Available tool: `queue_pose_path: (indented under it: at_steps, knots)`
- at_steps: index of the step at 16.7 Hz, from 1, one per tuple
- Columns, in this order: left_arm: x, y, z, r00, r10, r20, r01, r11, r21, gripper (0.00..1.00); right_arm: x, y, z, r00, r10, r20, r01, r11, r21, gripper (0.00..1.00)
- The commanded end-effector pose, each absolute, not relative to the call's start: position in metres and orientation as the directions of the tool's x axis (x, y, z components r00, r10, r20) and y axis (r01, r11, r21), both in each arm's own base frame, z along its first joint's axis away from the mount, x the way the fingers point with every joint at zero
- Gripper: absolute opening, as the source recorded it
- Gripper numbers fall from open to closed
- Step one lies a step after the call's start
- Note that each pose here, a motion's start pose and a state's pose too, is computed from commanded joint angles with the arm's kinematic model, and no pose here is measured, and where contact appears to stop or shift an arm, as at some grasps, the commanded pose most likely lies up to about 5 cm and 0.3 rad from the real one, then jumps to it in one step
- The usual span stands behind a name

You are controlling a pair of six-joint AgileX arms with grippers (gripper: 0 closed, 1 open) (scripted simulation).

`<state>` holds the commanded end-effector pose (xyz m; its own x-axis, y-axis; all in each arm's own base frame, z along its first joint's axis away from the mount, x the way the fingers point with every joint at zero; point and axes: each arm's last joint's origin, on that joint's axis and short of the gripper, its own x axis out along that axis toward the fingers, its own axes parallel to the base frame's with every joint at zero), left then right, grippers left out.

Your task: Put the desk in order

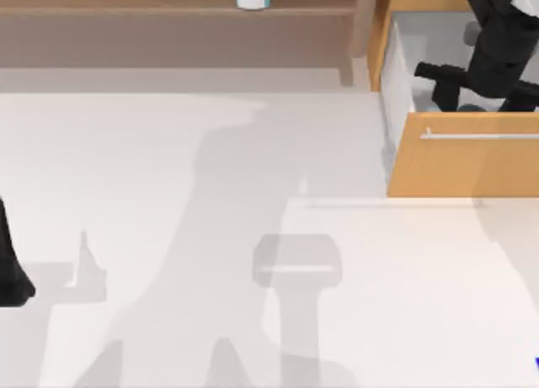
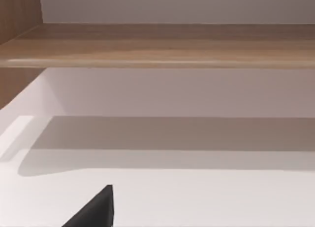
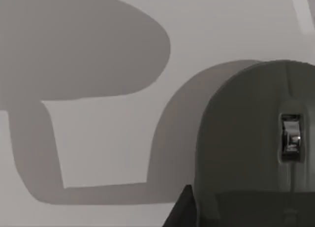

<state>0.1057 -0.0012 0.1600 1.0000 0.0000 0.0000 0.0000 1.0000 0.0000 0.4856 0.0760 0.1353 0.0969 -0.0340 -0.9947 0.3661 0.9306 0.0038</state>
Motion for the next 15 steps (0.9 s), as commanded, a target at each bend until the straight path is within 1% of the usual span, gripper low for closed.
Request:
queue_pose_path:
  at_steps: [5, 10, 12, 15]
  knots:
    - [0.106, -0.001, 0.160, 1.000, 0.000, 0.000, 0.000, 1.000, 0.000, 1.00, 0.485, 0.077, 0.136, 0.098, -0.033, -0.995, 0.366, 0.930, 0.005, 0.00]
    - [0.106, -0.001, 0.160, 1.000, 0.000, 0.000, 0.000, 1.000, 0.000, 1.00, 0.473, 0.076, 0.169, 0.132, -0.039, -0.990, 0.325, 0.946, 0.006, 0.00]
    - [0.106, -0.001, 0.160, 1.000, 0.000, 0.000, 0.000, 1.000, 0.000, 1.00, 0.464, 0.075, 0.192, 0.176, -0.035, -0.984, 0.292, 0.956, 0.018, 0.00]
    - [0.106, -0.001, 0.160, 1.000, 0.000, 0.000, 0.000, 1.000, 0.000, 1.00, 0.444, 0.072, 0.238, 0.291, -0.012, -0.957, 0.231, 0.971, 0.058, 0.00]
